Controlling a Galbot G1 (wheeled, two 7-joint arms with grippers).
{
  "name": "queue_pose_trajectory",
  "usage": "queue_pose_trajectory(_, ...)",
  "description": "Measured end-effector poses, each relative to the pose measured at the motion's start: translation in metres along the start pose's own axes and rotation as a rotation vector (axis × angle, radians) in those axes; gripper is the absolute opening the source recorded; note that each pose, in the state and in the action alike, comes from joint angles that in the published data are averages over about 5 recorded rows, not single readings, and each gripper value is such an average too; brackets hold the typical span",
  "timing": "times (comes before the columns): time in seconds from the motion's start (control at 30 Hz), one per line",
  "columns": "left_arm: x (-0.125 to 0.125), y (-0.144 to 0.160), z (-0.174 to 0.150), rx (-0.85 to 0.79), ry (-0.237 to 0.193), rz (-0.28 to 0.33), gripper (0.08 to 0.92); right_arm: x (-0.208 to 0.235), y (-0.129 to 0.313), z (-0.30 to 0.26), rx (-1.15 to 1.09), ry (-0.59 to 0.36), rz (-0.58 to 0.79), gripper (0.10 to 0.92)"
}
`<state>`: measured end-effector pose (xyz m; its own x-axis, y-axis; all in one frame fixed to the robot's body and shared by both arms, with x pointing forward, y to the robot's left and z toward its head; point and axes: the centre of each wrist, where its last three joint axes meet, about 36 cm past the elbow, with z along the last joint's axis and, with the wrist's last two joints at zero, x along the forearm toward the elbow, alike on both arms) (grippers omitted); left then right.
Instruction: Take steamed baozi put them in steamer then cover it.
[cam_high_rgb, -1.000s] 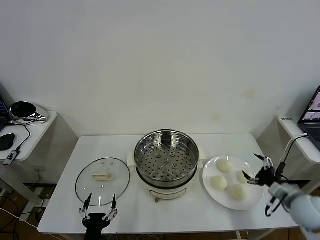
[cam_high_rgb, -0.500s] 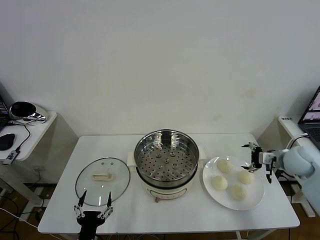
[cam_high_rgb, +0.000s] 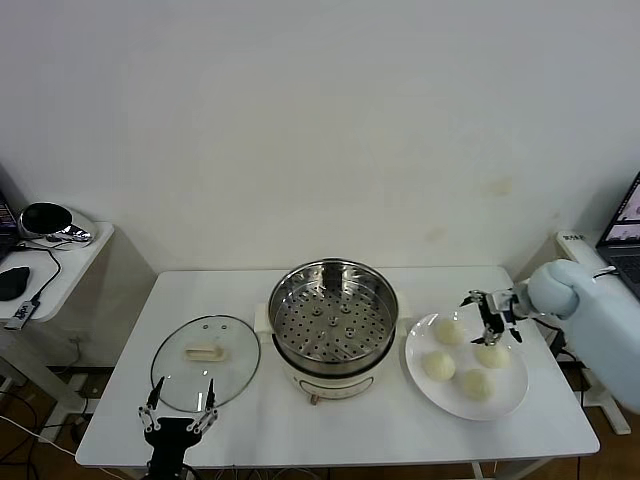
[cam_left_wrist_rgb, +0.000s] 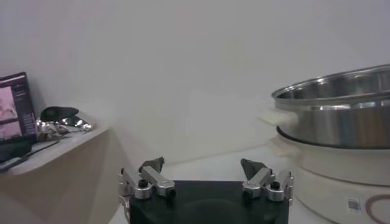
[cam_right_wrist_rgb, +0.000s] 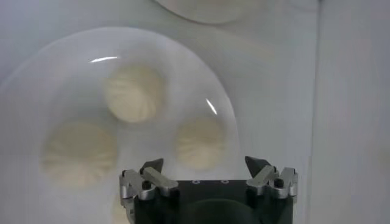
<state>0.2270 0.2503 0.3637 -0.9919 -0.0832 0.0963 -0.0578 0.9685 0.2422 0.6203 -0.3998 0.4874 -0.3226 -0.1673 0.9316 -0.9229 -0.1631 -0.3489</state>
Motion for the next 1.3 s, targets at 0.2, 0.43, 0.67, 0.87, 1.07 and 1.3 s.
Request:
queue_pose_trajectory(0.2, 0.000, 0.001, 0.000, -0.002, -0.002, 0.002, 0.823, -0.018, -0.009, -0.007, 0.008, 0.025, -0.034, 0.823)
queue_pose_trajectory(0.43, -0.001, 0.001, 0.000, -0.005, -0.003, 0.002, 0.823, -0.035, -0.013, -0.011, 0.000, 0.052, -0.058, 0.823)
queue_pose_trajectory(0.67, -0.002, 0.003, 0.001, -0.009, -0.007, -0.001, 0.823, -0.046, -0.017, -0.016, -0.010, 0.064, -0.058, 0.822)
queue_pose_trajectory(0.87, -0.003, 0.002, -0.001, -0.011, -0.014, -0.003, 0.823, -0.051, -0.023, -0.020, -0.013, 0.078, -0.058, 0.790)
queue_pose_trajectory(1.07, -0.002, 0.002, 0.000, -0.011, -0.015, -0.004, 0.823, -0.054, -0.027, -0.022, -0.017, 0.085, -0.065, 0.679)
queue_pose_trajectory(1.3, 0.000, 0.003, -0.001, -0.011, -0.016, -0.003, 0.823, -0.054, -0.029, -0.023, -0.012, 0.089, -0.075, 0.590)
